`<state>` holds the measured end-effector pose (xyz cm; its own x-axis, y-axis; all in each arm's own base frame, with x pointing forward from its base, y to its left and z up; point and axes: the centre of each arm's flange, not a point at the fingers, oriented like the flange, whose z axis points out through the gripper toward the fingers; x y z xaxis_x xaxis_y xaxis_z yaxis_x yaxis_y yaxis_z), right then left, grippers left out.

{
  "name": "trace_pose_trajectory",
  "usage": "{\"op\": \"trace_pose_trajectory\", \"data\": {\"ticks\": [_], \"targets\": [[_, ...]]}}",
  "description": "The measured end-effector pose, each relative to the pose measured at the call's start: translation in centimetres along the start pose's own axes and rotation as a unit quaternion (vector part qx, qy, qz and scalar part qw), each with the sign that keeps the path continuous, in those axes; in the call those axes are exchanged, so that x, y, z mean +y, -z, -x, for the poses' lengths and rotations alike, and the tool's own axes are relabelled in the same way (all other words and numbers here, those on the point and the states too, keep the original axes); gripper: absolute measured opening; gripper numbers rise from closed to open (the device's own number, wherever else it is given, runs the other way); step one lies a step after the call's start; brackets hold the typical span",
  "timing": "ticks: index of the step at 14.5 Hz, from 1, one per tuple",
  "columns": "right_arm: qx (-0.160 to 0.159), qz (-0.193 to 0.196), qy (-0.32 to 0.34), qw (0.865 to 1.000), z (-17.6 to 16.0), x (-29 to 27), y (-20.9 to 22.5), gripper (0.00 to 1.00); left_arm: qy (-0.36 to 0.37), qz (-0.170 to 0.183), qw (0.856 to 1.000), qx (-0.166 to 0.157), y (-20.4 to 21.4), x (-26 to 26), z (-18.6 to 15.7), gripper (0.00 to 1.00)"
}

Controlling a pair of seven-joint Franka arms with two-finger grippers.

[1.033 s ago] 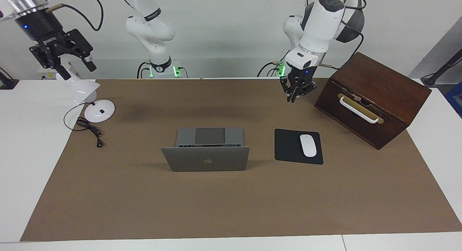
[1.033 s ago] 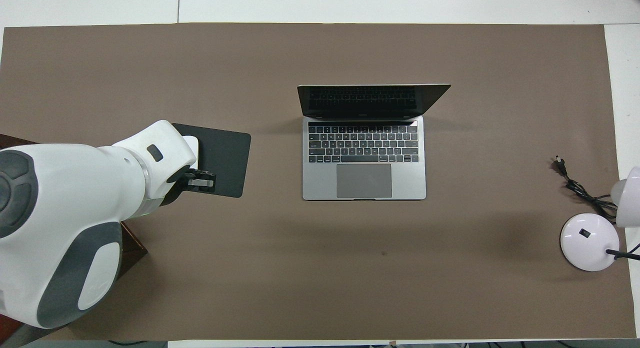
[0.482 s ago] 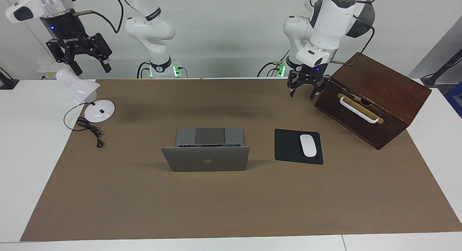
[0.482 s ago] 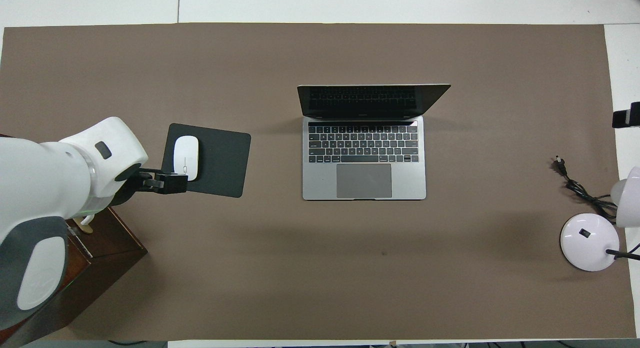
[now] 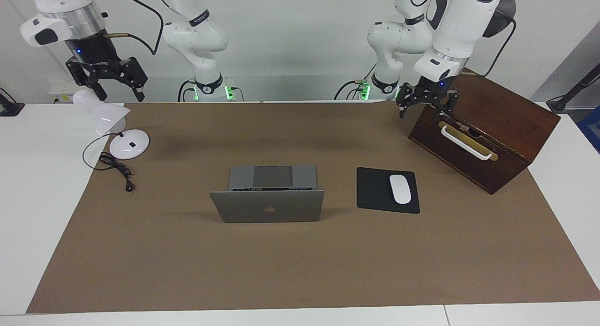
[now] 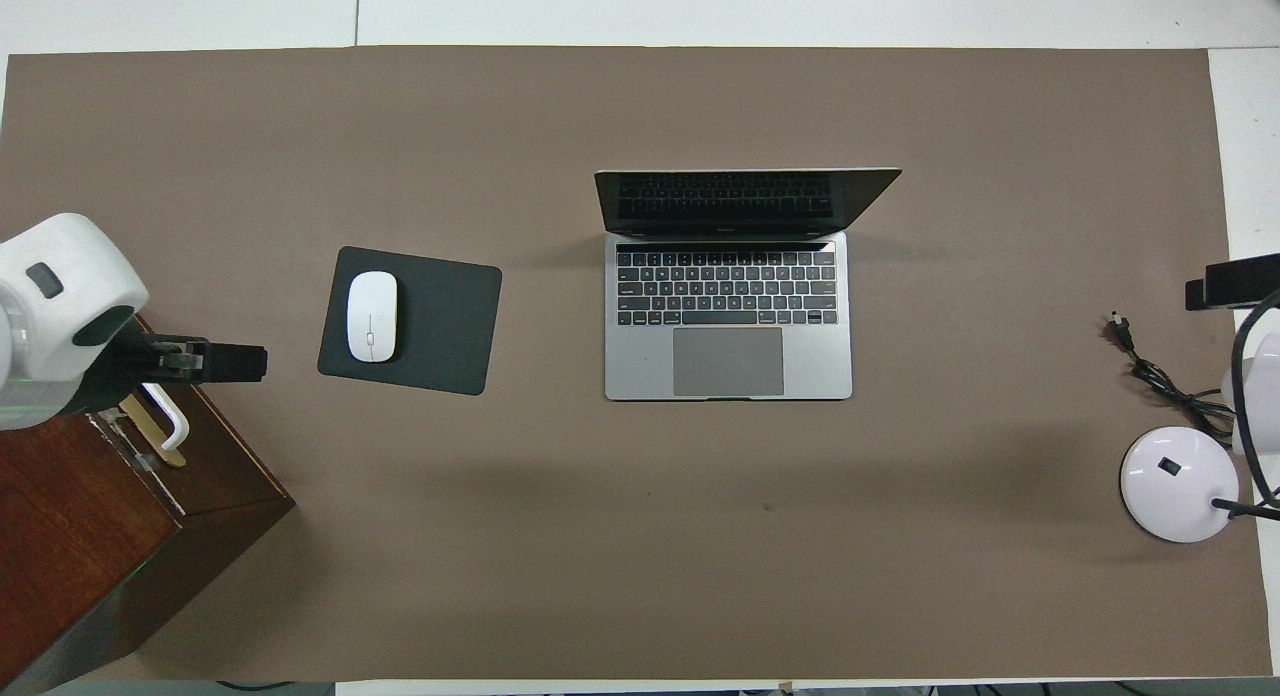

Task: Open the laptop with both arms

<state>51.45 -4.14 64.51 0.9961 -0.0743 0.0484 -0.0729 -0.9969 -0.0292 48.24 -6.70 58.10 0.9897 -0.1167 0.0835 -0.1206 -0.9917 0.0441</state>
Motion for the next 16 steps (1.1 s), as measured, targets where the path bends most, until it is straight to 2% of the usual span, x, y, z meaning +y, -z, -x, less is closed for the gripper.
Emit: {"op": "trace_pose_trajectory", "data": {"ticks": [2, 7, 13, 16], "targets": [[-0.01, 0.0, -0.002, 1.0, 0.2, 0.0, -1.2, 1.0, 0.022, -0.002, 1.0, 0.002, 0.4, -2.2, 0.0, 1.0], [-0.004, 0.0, -0.007, 1.0, 0.4, -1.1, -3.5, 1.0, 0.075, -0.007, 0.997, 0.015, 1.7, -7.4, 0.2, 1.0], [-0.001, 0.0, 0.011, 1.0, 0.6, -3.1, -4.0, 1.0, 0.078, -0.01, 0.996, 0.038, 4.3, -7.8, -0.6, 1.0], [0.009, -0.001, 0.017, 1.0, 0.6, -4.9, -3.7, 1.0, 0.077, -0.01, 0.997, 0.025, 5.8, -7.7, -1.5, 1.0]]}}
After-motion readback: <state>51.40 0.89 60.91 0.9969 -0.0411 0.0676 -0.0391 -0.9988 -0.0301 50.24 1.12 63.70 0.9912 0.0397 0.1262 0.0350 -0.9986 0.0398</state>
